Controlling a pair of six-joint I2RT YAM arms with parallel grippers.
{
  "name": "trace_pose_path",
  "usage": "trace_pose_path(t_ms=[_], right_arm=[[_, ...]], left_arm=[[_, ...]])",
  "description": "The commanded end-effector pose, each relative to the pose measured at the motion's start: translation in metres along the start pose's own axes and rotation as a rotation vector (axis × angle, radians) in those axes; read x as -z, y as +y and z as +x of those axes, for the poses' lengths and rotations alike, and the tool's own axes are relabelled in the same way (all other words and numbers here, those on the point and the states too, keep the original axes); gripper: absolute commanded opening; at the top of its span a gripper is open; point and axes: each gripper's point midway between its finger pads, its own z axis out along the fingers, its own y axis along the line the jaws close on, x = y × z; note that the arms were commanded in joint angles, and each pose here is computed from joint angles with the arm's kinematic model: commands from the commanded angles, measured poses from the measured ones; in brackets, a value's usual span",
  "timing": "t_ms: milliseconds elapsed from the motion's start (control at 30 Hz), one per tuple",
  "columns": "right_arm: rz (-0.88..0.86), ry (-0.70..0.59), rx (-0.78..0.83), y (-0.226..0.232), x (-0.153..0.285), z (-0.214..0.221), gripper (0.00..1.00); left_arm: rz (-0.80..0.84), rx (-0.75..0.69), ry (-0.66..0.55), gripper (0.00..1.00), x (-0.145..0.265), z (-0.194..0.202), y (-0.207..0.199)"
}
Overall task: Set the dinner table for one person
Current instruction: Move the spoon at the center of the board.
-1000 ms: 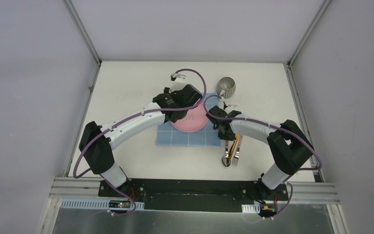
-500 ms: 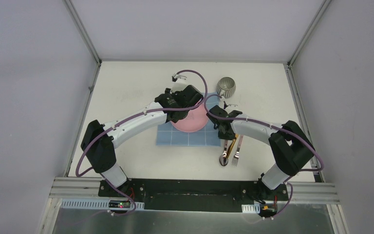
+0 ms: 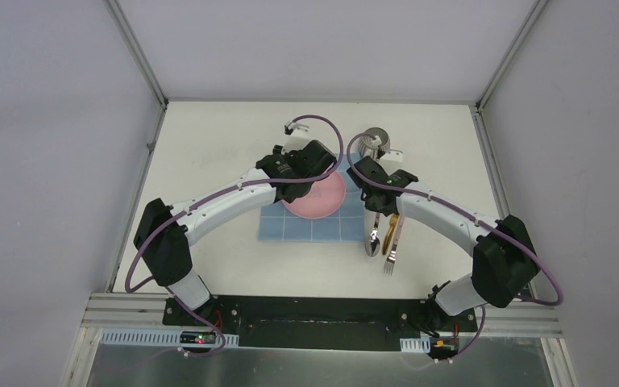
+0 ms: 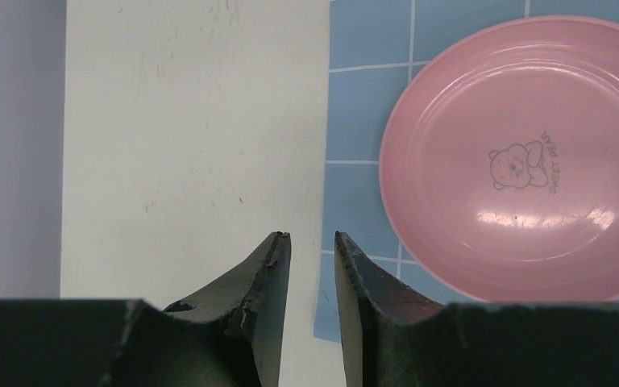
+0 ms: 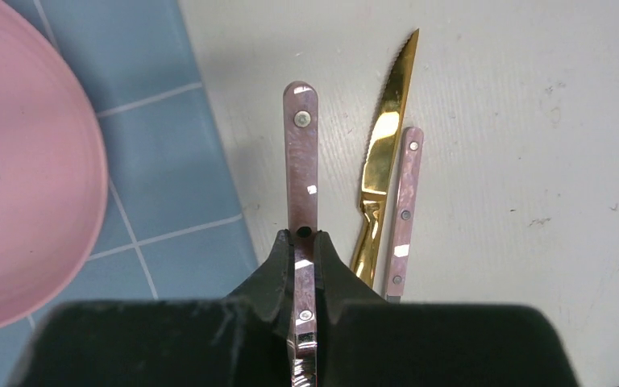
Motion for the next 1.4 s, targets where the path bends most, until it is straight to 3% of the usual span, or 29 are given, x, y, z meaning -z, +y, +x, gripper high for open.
trace_pose_path(t_ms=[0, 367, 667, 933, 1367], right_arm=[[0.010, -0.089, -0.028, -0.011, 0.020, -0.033, 0.00], [0.150, -0.096, -0.042, -0.044, -0.005, -0.056, 0.00], [0.089, 0.031, -0.130, -0.032, -0.042, -0.072, 0.00], [0.174, 0.069, -0.213, -0.053, -0.087, -0.090, 0.00], [-0.093, 0.218, -0.462, -0.035, -0.128, -0.111, 0.00]], left_arm=[[-0.004, 0.041, -0.065, 0.29, 0.016, -0.025, 0.011], [-0.011, 0.032, -0.062, 0.28, 0.014, -0.023, 0.010], [-0.004, 0.020, -0.057, 0.28, 0.009, -0.026, 0.000], [-0.011, 0.010, -0.062, 0.28, 0.009, -0.025, 0.002], [-0.007, 0.011, -0.071, 0.28, 0.011, -0.028, 0.005]])
